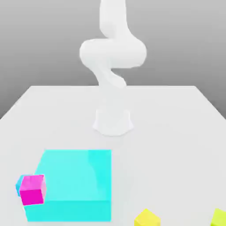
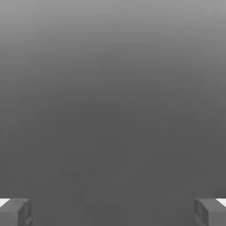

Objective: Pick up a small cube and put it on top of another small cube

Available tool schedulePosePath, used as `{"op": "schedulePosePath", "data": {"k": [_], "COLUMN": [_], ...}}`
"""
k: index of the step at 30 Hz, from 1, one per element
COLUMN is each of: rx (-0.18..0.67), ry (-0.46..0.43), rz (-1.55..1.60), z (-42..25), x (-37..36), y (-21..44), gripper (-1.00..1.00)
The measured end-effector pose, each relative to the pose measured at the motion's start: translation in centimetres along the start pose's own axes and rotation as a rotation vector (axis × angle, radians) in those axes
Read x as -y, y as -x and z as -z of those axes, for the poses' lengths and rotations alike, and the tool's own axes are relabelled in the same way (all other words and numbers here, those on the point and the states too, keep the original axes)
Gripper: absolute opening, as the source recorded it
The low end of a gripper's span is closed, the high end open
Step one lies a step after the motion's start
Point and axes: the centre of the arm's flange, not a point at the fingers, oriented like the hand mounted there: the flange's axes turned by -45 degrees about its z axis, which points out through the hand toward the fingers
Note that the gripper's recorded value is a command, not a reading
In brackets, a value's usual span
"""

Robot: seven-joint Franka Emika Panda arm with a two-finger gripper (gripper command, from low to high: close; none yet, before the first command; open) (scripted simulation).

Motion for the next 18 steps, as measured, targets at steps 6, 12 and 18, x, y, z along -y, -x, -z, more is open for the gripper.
{"op": "schedulePosePath", "data": {"k": [6, 12, 18], "rx": [0.154, 0.3, 0.442], "ry": [-0.077, -0.143, -0.202], "rz": [0.141, 0.281, 0.431], "z": [-11.3, -21.9, -31.5], "x": [1.2, 3.2, 5.5], "y": [0.7, 3.7, 9.0], "gripper": [0.0, 0.0, 0.0]}}
